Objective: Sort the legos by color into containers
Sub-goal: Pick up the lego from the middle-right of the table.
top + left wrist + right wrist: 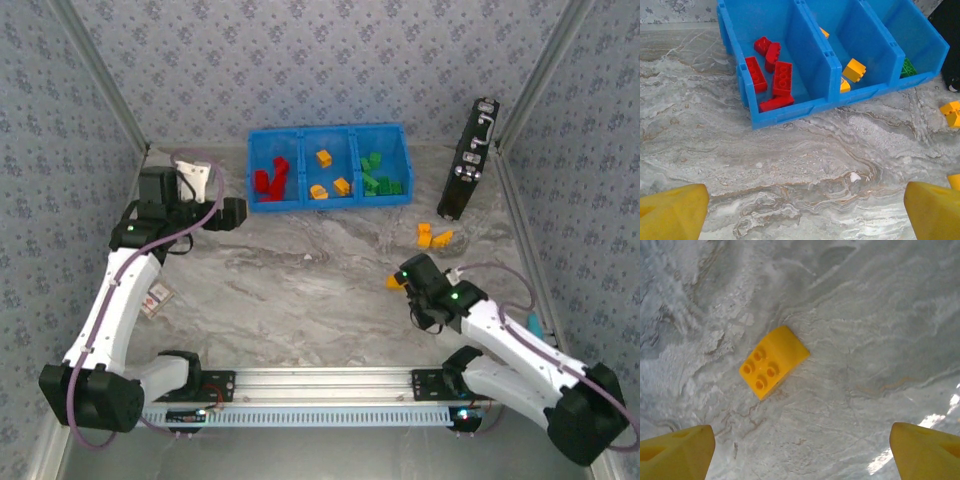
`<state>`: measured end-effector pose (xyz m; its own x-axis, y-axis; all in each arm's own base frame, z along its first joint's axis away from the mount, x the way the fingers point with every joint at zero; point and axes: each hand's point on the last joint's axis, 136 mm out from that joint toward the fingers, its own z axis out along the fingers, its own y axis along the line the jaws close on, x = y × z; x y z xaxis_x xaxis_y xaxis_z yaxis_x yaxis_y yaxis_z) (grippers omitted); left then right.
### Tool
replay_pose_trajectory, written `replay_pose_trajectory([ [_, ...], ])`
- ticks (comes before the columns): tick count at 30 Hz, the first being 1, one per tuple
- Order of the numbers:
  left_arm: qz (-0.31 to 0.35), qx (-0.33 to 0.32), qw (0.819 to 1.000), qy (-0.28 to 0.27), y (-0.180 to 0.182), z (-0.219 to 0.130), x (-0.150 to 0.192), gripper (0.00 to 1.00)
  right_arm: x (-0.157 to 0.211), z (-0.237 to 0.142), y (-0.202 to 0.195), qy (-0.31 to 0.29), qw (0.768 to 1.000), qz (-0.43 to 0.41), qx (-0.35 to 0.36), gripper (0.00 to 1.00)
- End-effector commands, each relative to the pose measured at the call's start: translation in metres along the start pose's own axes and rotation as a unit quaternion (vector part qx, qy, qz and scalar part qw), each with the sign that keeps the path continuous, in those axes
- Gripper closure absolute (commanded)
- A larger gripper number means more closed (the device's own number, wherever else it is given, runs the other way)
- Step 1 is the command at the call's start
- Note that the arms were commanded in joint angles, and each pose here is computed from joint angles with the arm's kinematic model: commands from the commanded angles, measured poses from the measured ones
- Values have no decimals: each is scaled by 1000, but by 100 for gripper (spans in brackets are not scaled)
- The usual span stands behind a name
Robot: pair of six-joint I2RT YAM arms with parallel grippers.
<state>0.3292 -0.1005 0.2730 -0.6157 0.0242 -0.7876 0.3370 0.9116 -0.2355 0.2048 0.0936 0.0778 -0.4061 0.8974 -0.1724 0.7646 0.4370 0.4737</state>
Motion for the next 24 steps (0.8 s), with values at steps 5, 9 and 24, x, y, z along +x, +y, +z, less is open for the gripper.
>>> replay_pose_trajectory([
  [5,55,-38,997,-30,2,-3,-18,0,6,23,29,-5,982,190,-2,10],
  [9,84,-63,994,-30,6,-4,-15,0,1,25,31,-15,979,200,34,11],
  [24,123,-100,987,-35,16,-3,-6,0,0,65,41,26,978,190,87,16],
])
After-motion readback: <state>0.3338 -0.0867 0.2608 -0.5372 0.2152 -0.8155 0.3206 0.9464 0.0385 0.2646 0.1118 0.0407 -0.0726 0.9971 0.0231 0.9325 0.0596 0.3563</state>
